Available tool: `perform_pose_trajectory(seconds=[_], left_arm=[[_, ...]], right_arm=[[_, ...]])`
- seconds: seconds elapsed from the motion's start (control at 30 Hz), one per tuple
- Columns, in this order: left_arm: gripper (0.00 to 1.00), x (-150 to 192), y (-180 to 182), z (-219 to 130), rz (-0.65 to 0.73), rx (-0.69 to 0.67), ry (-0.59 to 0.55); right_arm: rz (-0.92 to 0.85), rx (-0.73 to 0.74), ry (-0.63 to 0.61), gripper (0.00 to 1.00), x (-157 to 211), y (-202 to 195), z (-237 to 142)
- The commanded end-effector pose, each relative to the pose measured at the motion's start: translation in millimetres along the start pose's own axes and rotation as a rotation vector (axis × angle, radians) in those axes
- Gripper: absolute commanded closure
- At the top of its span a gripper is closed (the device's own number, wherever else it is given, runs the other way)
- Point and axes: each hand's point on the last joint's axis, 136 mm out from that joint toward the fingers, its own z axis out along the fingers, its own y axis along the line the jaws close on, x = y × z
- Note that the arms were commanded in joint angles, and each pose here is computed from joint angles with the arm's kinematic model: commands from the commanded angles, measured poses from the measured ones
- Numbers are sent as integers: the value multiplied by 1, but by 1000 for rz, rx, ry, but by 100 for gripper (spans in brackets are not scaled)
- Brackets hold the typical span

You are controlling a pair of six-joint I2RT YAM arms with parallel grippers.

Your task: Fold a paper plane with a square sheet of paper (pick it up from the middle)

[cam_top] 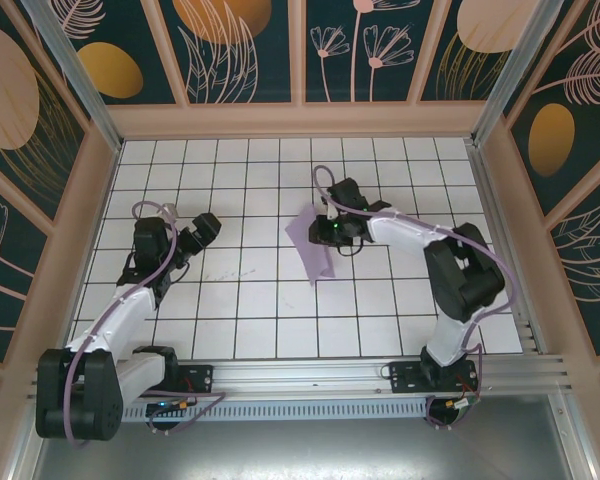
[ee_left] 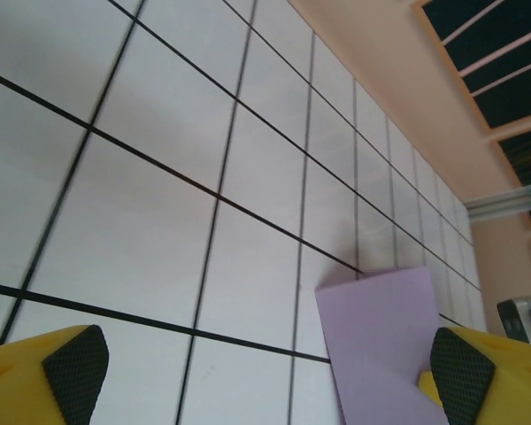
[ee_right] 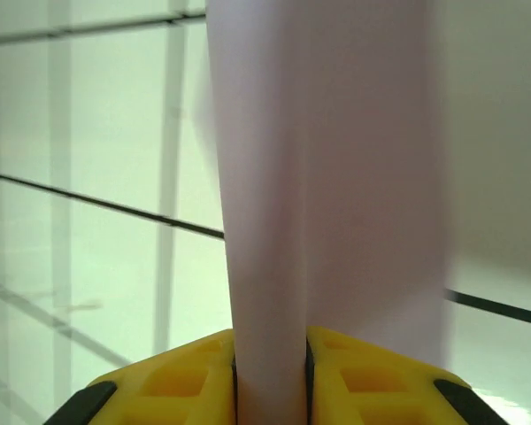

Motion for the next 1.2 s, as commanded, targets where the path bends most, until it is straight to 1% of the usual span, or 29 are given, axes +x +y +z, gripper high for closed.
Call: perform_pose_trajectory(seconds=[0.0, 0.1, 0.27, 0.4, 0.57, 0.77, 0.8, 0.87, 1.17], left_arm=[[6, 8, -26, 3, -23, 135, 43], [8, 21, -39, 8, -34, 186, 92], [10, 47, -56, 22, -73, 242, 180], [15, 66, -62, 31, -121, 271, 234], [20, 94, -68, 46, -145, 272, 317], [34, 125, -87, 66, -194, 320, 402], [37, 128, -90, 69, -198, 325, 409], [40, 132, -94, 75, -206, 327, 417], [46, 147, -106, 88, -233, 376, 465]], right_arm=[[23, -350, -21, 74, -10, 57, -24], [82, -427, -6, 74, -10, 54, -26], [179, -386, 21, 70, -3, 27, -9], [252, -371, 49, 68, 6, 9, 3], [317, -414, 48, 67, 6, 6, 3], [396, -477, 58, 67, 7, 5, 0], [399, -477, 60, 67, 7, 4, 0], [403, -481, 63, 66, 8, 4, 0], [420, -515, 82, 66, 12, 8, -3]])
